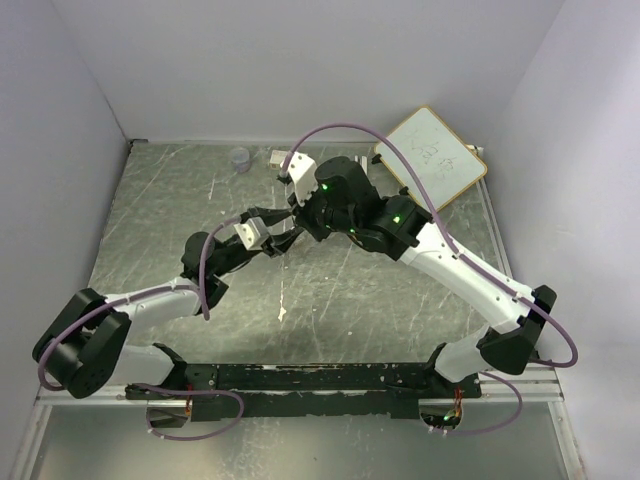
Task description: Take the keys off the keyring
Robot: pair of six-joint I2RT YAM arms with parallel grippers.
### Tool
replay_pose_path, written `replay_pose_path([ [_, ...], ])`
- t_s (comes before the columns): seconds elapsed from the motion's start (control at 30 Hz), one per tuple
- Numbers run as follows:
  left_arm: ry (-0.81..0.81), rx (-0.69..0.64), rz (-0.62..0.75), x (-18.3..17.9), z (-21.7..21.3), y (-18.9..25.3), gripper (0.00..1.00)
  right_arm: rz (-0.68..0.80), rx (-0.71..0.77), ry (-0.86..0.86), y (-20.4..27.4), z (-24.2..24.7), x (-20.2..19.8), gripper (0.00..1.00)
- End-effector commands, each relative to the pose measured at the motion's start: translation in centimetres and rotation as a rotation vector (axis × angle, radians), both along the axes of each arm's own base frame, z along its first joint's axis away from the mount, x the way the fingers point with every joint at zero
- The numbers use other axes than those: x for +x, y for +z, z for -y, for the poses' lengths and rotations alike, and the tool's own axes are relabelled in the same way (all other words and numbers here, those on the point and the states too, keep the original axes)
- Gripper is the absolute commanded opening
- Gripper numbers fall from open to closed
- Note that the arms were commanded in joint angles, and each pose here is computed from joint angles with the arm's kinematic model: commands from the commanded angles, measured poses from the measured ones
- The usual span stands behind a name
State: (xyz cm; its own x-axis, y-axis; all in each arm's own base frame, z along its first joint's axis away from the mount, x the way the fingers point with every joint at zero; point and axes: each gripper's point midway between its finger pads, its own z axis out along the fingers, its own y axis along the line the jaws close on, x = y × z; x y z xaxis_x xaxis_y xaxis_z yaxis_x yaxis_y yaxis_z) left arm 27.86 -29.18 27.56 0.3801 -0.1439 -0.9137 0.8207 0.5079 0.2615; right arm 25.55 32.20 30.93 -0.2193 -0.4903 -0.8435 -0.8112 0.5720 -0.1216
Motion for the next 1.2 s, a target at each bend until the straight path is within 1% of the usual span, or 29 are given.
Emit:
replay_pose_path([
  [0.0,-0.031,-0.058,0.012,-0.3,-0.4,0.8,0.49,0.034,0.033,-0.008,1.8,-0.2,0.1,0.0],
  [0.1,-0.043,-0.07,0.002,-0.2,-0.7,0.8,0.47,0.037,0.034,-0.009,1.9,-0.2,0.1,0.0],
  [0.27,-0.048,-0.082,0.0,-0.3,-1.0,0.8,0.49,0.041,0.038,-0.014,1.8,-0.2,0.2,0.0],
  [0.3,-0.05,-0.087,0.002,-0.4,-1.1,0.9,0.76,0.039,0.036,-0.013,1.7,-0.3,0.2,0.0],
  [0.33,-0.05,-0.09,0.002,-0.4,-1.1,0.9,0.99,0.039,0.038,-0.011,1.7,-0.3,0.1,0.0],
  [0.63,-0.074,-0.102,-0.01,-0.9,-1.1,0.9,0.98,0.039,0.037,-0.01,1.5,-0.5,0.1,0.0],
  [0.73,-0.065,-0.11,-0.014,-0.9,-1.3,0.8,0.99,0.039,0.038,-0.012,1.5,-0.5,0.1,0.0],
  [0.77,-0.065,-0.11,-0.014,-0.9,-1.3,0.8,0.98,0.04,0.039,-0.014,1.6,-0.5,0.1,0.0],
  [0.8,-0.065,-0.109,-0.013,-0.9,-1.3,0.8,0.92,0.04,0.04,-0.016,1.6,-0.5,0.1,0.0],
  [0.83,-0.066,-0.108,-0.014,-0.9,-1.3,0.8,0.83,0.041,0.039,-0.016,1.6,-0.5,0.1,0.0],
  [0.87,-0.064,-0.11,-0.015,-0.9,-1.3,0.9,0.66,0.042,0.039,-0.016,1.6,-0.5,0.1,0.0],
  [0.9,-0.061,-0.114,-0.016,-0.9,-1.3,0.9,0.54,0.041,0.04,-0.016,1.6,-0.5,0.1,0.0],
  [0.93,-0.056,-0.117,-0.016,-0.8,-1.4,0.9,0.49,0.04,0.04,-0.017,1.6,-0.5,0.1,0.0],
  [1.0,-0.052,-0.121,-0.018,-0.8,-1.5,0.9,0.48,0.04,0.042,-0.014,1.6,-0.5,0.0,0.0],
  [1.17,-0.048,-0.135,-0.021,-0.8,-1.6,1.0,0.52,0.037,0.038,-0.014,1.4,-0.6,0.0,0.0],
])
